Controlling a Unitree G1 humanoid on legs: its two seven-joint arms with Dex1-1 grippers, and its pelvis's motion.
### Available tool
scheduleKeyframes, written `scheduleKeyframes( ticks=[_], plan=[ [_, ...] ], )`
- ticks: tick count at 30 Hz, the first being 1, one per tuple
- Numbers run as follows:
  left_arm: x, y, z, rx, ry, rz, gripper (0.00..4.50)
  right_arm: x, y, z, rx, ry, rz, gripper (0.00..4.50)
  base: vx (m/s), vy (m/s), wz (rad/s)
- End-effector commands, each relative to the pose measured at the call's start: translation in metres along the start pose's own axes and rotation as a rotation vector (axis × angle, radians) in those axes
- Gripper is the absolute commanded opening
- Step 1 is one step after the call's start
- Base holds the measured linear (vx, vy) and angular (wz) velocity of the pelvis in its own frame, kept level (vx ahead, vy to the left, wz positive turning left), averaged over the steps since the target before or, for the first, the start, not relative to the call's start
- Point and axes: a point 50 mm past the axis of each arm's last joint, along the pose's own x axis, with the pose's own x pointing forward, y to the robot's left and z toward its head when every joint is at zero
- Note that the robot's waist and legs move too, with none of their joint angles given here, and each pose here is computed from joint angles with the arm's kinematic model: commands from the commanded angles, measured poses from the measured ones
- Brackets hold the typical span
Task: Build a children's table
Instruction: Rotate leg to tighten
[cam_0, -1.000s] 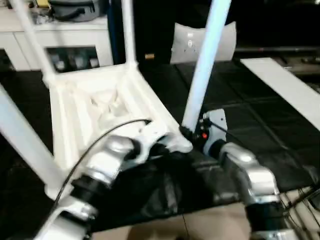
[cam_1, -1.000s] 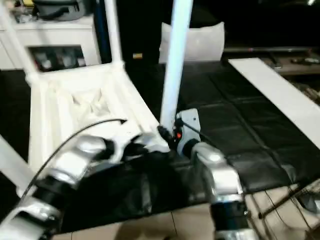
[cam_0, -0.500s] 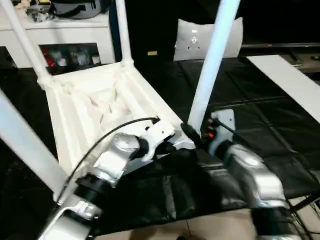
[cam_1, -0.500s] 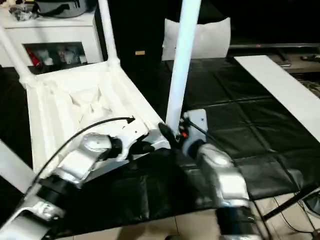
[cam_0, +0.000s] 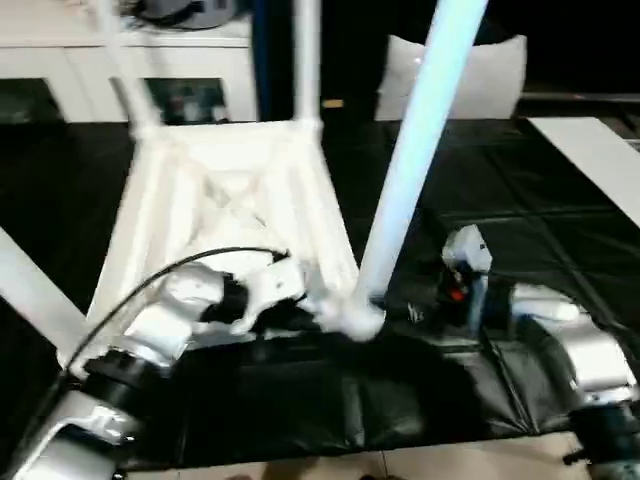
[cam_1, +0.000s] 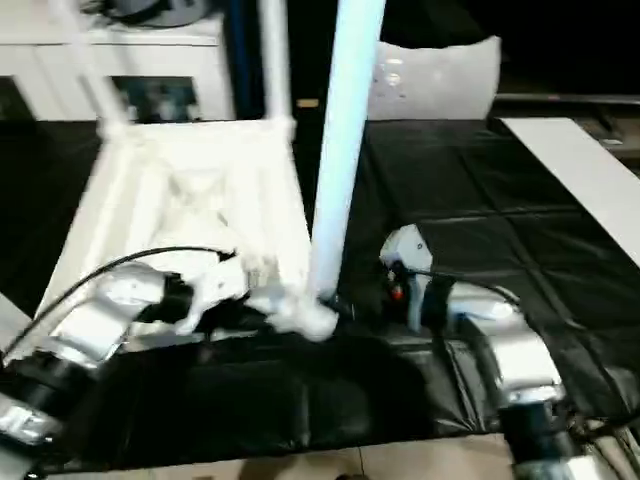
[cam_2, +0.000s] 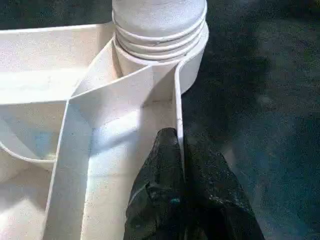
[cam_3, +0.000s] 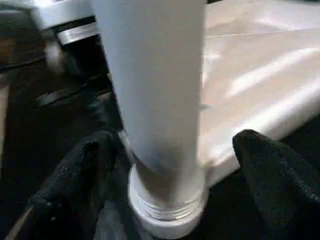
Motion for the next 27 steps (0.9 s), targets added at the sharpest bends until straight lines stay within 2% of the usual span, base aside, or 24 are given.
scheduleKeyframes(
  ticks=[1, 6, 17, 20, 22, 27],
  plan=[
    [0.004, -0.005, 0.012, 0.091, -0.017, -0.108, 0.00, 0.000, 0.001, 0.000, -0.018, 0.021, 0.074, 3.98, 0.000, 0.000, 0.00],
    [0.003, -0.011, 0.012, 0.133, -0.012, -0.184, 0.00, 0.001, 0.005, -0.005, -0.003, 0.056, 0.186, 3.51, 0.000, 0.000, 0.00],
    [0.005, -0.018, 0.010, 0.165, -0.004, -0.260, 0.00, 0.003, 0.006, -0.005, 0.011, 0.059, 0.252, 2.51, 0.000, 0.000, 0.00],
    [0.004, -0.018, 0.009, 0.169, 0.003, -0.270, 0.00, 0.003, 0.006, -0.006, 0.016, 0.061, 0.267, 2.38, 0.000, 0.000, 0.00],
    [0.004, -0.019, 0.008, 0.171, 0.007, -0.276, 0.00, 0.003, 0.007, -0.006, 0.019, 0.063, 0.274, 2.13, 0.000, 0.000, 0.00],
    [0.004, -0.020, 0.006, 0.172, 0.015, -0.288, 0.00, 0.006, 0.009, -0.006, 0.028, 0.067, 0.302, 1.98, 0.000, 0.000, 0.00]
  ],
)
